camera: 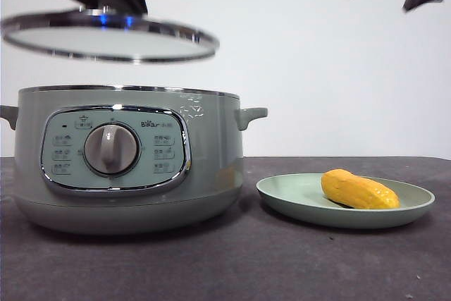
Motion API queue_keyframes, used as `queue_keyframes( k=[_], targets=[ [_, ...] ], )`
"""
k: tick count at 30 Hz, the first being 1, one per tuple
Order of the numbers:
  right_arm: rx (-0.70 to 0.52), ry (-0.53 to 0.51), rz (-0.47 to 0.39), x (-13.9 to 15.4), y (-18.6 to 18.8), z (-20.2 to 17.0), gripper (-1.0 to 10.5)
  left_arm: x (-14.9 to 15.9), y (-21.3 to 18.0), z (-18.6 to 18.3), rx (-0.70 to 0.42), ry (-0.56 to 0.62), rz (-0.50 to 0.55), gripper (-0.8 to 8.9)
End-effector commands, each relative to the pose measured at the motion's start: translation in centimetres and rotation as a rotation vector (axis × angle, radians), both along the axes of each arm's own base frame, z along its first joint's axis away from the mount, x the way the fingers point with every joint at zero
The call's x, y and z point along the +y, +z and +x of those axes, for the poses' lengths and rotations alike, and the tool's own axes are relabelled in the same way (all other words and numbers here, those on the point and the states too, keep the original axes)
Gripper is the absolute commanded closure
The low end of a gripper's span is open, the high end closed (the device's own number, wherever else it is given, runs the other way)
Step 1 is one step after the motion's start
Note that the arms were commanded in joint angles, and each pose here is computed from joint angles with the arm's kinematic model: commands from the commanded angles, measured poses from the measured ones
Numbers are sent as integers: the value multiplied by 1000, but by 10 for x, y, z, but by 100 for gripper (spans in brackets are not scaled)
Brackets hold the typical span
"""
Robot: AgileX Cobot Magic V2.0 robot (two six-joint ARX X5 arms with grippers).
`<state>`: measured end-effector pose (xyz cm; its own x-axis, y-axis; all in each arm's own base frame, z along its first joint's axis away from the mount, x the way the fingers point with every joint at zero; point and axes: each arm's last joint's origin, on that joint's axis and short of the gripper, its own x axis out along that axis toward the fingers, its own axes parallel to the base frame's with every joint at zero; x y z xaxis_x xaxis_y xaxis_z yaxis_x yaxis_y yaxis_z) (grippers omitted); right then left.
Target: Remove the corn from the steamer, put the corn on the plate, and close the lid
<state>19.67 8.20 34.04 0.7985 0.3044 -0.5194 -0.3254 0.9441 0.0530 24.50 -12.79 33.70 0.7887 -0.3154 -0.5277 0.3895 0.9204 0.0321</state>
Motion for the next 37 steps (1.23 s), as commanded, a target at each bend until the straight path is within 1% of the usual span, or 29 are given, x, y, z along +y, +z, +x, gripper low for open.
queue_keyframes(
  k=[1, 9, 15, 21, 26, 28, 31, 37],
  targets=[
    [-24, -9, 22, -4, 6, -10, 506, -3, 3, 0, -59, -4, -78, 822],
    [-52, -15, 46, -9, 14, -22, 506, -14, -10, 5, -27, -43, -102, 822],
    [-39, -15, 41, -10, 12, -23, 506, -22, -23, 8, 32, -55, -67, 822],
    [-39, -15, 41, -10, 12, -23, 506, -21, -23, 8, 36, -55, -56, 822],
    [-39, -15, 41, -10, 12, -23, 506, -22, -25, 7, 37, -59, -20, 822],
    [-39, -15, 41, -10, 12, -23, 506, -22, -26, 6, 28, -53, 14, 822],
    [-39, -15, 41, -10, 12, -23, 506, -23, -27, 6, 28, -52, 22, 822],
    [-40, -15, 41, -9, 12, -23, 506, -29, -40, 14, 75, -66, 48, 822]
  ],
)
